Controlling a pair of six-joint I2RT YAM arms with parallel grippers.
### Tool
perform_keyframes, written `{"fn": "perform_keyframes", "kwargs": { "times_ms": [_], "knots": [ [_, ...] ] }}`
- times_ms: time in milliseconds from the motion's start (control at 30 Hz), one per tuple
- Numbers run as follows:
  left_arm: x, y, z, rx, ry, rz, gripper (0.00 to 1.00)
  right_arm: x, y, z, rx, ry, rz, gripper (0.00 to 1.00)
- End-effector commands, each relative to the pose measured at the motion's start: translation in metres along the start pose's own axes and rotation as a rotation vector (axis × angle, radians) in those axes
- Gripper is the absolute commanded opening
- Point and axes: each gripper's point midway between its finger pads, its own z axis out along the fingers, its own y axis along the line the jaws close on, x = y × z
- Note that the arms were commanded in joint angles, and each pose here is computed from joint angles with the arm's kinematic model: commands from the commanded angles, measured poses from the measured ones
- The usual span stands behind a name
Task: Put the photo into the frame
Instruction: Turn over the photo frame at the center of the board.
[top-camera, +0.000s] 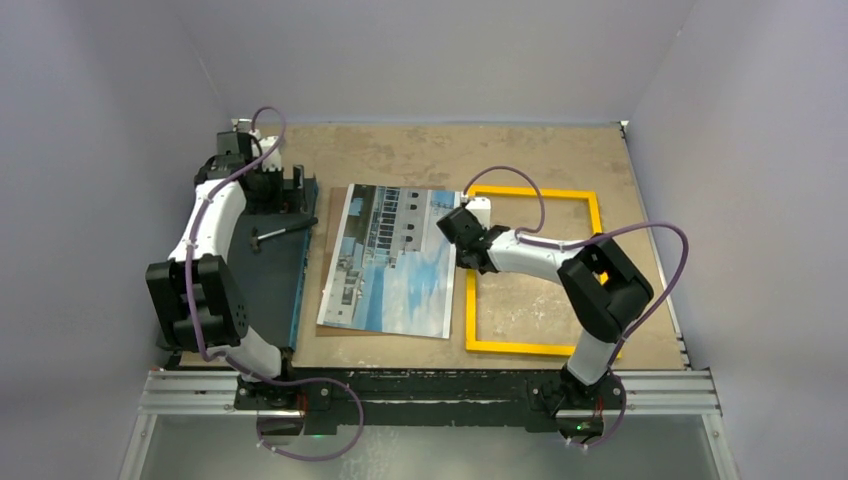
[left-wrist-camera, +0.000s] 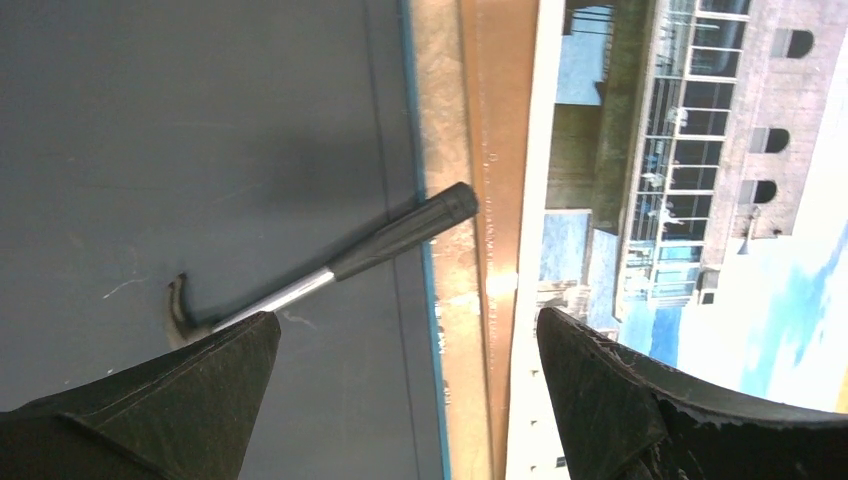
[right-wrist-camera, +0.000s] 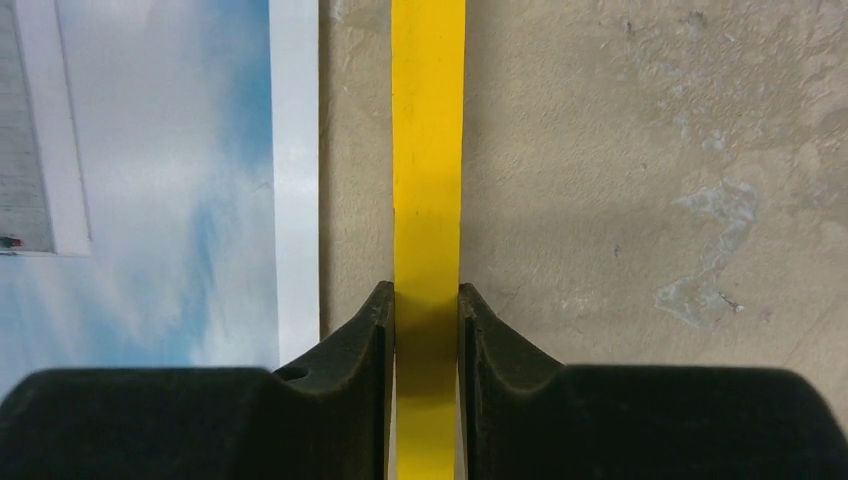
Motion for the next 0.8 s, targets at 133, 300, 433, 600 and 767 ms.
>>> {"fn": "perform_keyframes", "kwargs": {
  "times_ms": [133, 300, 433, 600, 767],
  "knots": [
    [-0.013, -0.055, 0.006, 0.093, -0.009, 0.057, 1.00, -0.111, 0.036, -0.090, -0.154, -0.151, 0.077, 0.03],
    [-0.017, -0.082, 0.004, 0.203, -0.022, 0.028, 1.00, -0.167, 0.059, -0.160, -0.350, -0.230, 0.143, 0.01],
    [-0.020, -0.102, 0.001, 0.252, -0.043, 0.036, 1.00, -0.197, 0.072, -0.209, -0.497, -0.268, 0.210, 0.00],
    [-0.021, -0.128, 0.002, 0.301, -0.053, 0.036, 1.00, -0.223, 0.091, -0.266, -0.750, -0.284, 0.298, 0.00],
    [-0.023, -0.158, 0.000, 0.448, -0.114, -0.012, 1.00, -0.248, 0.104, -0.324, -0.980, -0.309, 0.373, 0.00]
  ]
}}
